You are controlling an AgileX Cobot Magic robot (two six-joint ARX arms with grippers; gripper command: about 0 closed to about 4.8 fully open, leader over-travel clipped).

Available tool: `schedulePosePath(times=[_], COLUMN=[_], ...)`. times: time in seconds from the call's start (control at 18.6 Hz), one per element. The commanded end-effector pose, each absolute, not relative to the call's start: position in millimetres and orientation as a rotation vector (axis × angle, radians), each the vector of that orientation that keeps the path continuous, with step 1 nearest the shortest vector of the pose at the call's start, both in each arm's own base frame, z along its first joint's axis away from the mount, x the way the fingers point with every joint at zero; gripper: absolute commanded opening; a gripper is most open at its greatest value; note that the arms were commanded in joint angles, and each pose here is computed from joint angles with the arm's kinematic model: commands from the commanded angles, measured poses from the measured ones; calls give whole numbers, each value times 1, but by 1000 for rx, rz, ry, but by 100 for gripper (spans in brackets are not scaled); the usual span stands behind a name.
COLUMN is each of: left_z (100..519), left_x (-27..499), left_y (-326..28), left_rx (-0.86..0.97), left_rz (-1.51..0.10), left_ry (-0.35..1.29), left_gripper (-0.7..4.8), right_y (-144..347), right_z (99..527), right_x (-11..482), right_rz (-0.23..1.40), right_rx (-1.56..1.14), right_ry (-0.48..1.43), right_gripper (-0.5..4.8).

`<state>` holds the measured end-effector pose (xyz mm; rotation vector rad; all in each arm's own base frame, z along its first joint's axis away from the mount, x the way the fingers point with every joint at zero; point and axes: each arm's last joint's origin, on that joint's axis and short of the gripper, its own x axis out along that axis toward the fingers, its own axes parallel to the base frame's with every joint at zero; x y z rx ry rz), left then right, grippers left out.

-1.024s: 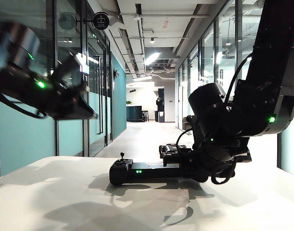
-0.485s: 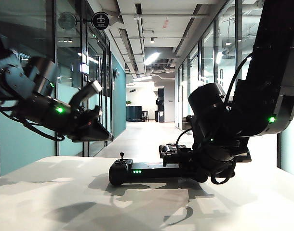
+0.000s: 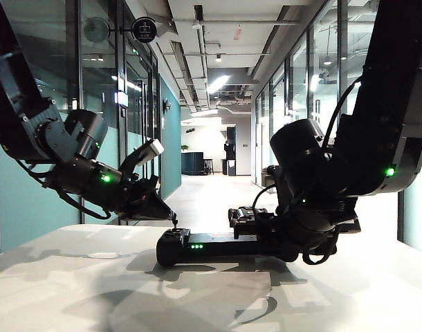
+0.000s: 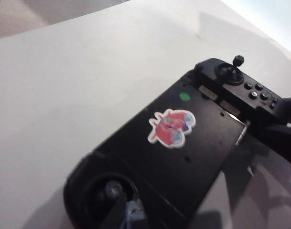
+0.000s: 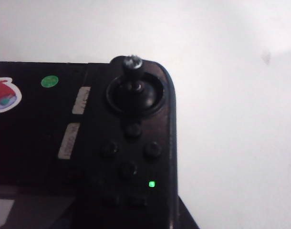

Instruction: Push the left joystick on the remote control sitting on the white table forward to make the robot dog walk in a straight line until it approaches the door.

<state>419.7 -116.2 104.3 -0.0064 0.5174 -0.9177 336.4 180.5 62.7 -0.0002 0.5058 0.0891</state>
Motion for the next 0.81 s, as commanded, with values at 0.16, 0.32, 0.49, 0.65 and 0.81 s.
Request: schedulePosePath(times=[0.16,0.32,0.49,0.65,0.81], left_z=[101,97,93,92,92], left_x=[432,437,439,441,441], left_y=[-122,-128,-129,-129,-129], left_rx=[-17,2,8,23,41], left_rz=[-966,-981,-981,-950,-935], left_ry=[527,526,527,529,516], left_gripper=[-6,-6,-6,-6,-6], right_y=[182,182,182,182,182], right_z=[69,69,69,69,69], right_x=[339,339,339,339,339], right_rz=[88,88,88,88,88], right_rx=[18,18,18,18,19], right_ry=[464,464,464,464,464], right_gripper=[144,144,144,144,144])
